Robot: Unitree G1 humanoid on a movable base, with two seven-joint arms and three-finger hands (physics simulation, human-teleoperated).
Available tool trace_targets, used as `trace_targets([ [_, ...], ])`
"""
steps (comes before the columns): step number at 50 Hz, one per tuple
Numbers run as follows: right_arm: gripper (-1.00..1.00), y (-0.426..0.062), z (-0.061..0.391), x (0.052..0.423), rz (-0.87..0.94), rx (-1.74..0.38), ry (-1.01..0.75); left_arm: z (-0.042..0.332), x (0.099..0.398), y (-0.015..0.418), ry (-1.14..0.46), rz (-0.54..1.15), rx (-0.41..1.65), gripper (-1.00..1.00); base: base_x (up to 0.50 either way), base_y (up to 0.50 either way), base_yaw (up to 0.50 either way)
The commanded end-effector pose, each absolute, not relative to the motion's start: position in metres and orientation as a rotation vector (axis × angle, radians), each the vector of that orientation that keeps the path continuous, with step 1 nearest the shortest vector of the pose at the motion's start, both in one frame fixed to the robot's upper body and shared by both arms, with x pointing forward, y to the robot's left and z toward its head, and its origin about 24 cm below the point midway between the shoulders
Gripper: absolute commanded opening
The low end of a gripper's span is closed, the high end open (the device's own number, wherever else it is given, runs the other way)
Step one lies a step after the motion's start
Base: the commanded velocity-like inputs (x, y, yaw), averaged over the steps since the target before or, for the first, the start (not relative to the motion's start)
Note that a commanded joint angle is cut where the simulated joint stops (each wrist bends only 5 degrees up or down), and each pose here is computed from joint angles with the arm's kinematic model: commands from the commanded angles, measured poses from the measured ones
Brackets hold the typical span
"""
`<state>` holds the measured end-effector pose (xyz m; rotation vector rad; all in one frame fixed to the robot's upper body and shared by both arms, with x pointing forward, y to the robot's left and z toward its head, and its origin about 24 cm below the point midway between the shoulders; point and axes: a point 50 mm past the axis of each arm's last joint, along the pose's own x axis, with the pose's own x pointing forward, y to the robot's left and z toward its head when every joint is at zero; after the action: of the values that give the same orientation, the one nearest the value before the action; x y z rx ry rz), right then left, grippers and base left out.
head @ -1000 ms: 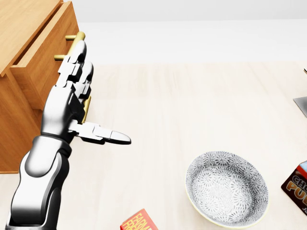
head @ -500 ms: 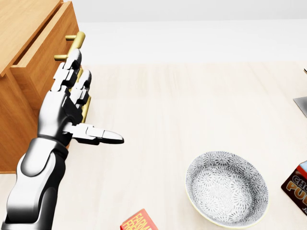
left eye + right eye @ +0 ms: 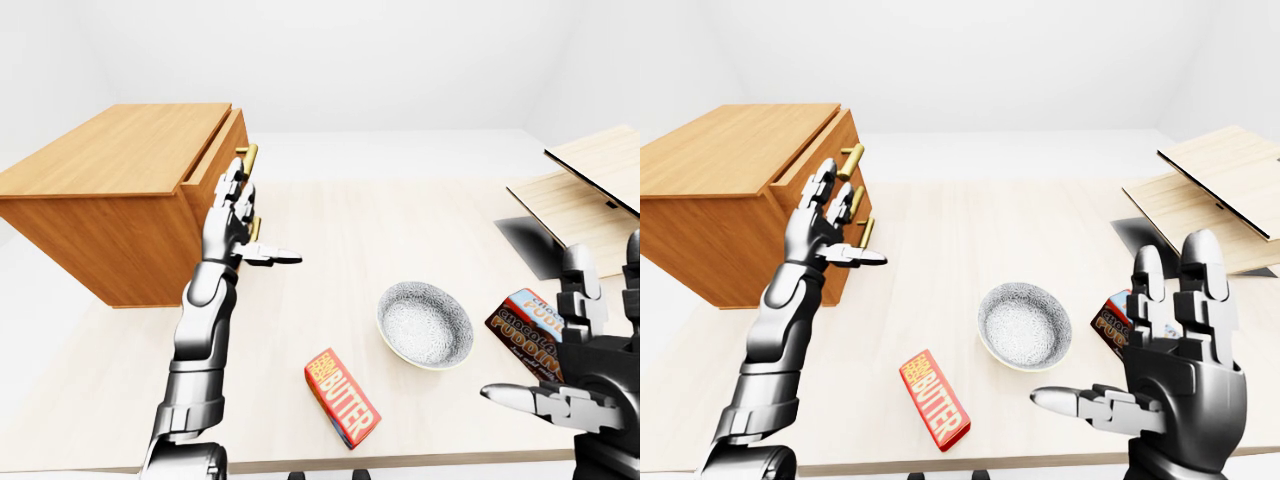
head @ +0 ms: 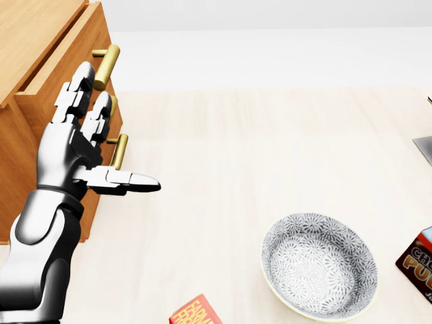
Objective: Close the top drawer of the cabinet and put the bowl on top of it.
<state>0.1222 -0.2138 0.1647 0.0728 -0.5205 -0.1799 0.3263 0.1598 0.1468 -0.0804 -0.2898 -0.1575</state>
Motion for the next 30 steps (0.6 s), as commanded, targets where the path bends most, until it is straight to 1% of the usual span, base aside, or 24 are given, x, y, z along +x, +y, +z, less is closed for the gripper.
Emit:
trace_targets([
  [1,1.0,-0.213,0.167,0.119,-0.177,0.074,-0.522,0.14,0.345,0.168,-0.218,-0.118,-0.093,1.0,0.0,0.0,0.0],
  [21,1.0,-0.216,0.167,0.119,-0.182,0.079,-0.531,0.135,0.358,0.181,-0.158,-0.071,-0.104,1.0,0.0,0.0,0.0],
  [30,1.0,-0.215,0.166,0.12,-0.179,0.079,-0.528,0.144,0.355,0.187,-0.199,-0.045,-0.122,1.0,0.0,0.0,0.0],
])
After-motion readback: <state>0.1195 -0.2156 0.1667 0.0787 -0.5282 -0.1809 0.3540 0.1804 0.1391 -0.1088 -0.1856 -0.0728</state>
